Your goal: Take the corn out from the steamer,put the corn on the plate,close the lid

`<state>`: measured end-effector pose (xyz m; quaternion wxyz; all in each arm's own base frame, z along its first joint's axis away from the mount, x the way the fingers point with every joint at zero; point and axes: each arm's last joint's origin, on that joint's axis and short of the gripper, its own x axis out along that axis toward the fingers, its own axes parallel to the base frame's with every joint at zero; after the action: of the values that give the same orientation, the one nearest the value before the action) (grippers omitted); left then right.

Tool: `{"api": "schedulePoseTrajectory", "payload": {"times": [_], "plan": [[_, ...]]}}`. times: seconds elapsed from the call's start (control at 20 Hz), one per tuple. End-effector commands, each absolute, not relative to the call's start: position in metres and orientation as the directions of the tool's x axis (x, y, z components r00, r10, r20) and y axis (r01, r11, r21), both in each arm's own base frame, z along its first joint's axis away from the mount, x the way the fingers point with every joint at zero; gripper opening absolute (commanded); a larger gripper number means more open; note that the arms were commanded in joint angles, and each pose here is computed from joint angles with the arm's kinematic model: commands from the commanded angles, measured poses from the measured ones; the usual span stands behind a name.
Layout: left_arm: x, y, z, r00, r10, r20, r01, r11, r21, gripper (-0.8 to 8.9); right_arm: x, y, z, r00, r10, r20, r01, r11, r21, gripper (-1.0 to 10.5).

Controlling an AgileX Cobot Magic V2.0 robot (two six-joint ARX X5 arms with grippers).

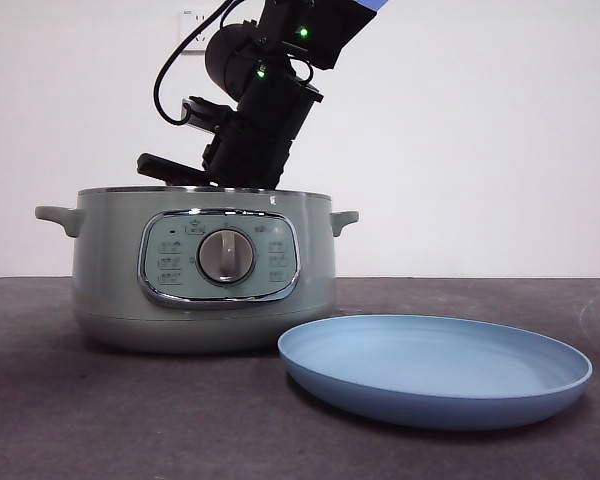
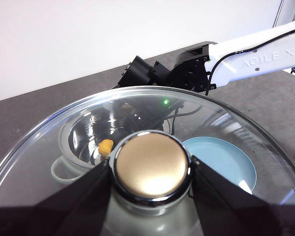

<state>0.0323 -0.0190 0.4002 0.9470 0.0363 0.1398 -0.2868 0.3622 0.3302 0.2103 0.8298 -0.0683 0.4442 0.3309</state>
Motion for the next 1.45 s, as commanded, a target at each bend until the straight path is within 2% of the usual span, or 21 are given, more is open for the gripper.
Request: {"api": "schedulePoseTrajectory", "payload": {"times": [0.05, 0.2, 0.35, 0.45, 0.65, 0.85, 0.95, 1.1, 1.3, 1.45], "plan": [[0.029, -0.018, 0.406, 0.809, -0.544, -0.224, 0.557, 0.831, -0.004, -0.08, 0.362, 0.333, 0.205, 0.381, 0.488, -0.786, -0.594, 0.780, 0.197, -0.2], [0.029, -0.018, 0.405, 0.807, -0.541, -0.236, 0.556, 0.831, -0.003, -0.08, 0.361, 0.335, 0.226, 0.431, 0.537, -0.725, -0.579, 0.781, 0.235, -0.2], [0.029, -0.018, 0.405, 0.807, -0.542, -0.234, 0.556, 0.831, -0.003, -0.08, 0.347, 0.321, 0.287, 0.498, 0.594, -0.632, -0.600, 0.762, 0.244, -0.2], [0.029, -0.018, 0.405, 0.807, -0.542, -0.234, 0.557, 0.831, -0.004, -0.08, 0.330, 0.300, 0.329, 0.531, 0.594, -0.604, -0.592, 0.770, 0.238, -0.2], [0.029, -0.018, 0.406, 0.808, -0.543, -0.228, 0.557, 0.831, -0.003, -0.08, 0.285, 0.240, 0.401, 0.654, 0.466, -0.595, -0.514, 0.852, 0.102, -0.2], [0.029, -0.018, 0.406, 0.809, -0.543, -0.224, 0.557, 0.831, -0.002, -0.08, 0.249, 0.197, 0.435, 0.703, 0.391, -0.594, -0.464, 0.885, 0.032, -0.2], [0.030, -0.018, 0.406, 0.810, -0.543, -0.222, 0.557, 0.831, -0.001, -0.08, 0.236, 0.177, 0.436, 0.707, 0.368, -0.604, -0.440, 0.897, 0.032, -0.2], [0.030, -0.018, 0.407, 0.810, -0.543, -0.221, 0.557, 0.831, -0.001, -0.08, 0.218, 0.149, 0.412, 0.720, 0.340, -0.605, -0.386, 0.921, 0.058, -0.2], [0.030, -0.018, 0.408, 0.813, -0.545, -0.207, 0.557, 0.831, 0.000, -0.08, 0.198, 0.124, 0.346, 0.708, 0.316, -0.632, -0.321, 0.941, 0.110, -0.2], [0.030, -0.018, 0.409, 0.815, -0.545, -0.197, 0.556, 0.831, 0.001, -0.08, 0.198, 0.124, 0.289, 0.639, 0.367, -0.676, -0.319, 0.926, 0.201, -0.2]]}}
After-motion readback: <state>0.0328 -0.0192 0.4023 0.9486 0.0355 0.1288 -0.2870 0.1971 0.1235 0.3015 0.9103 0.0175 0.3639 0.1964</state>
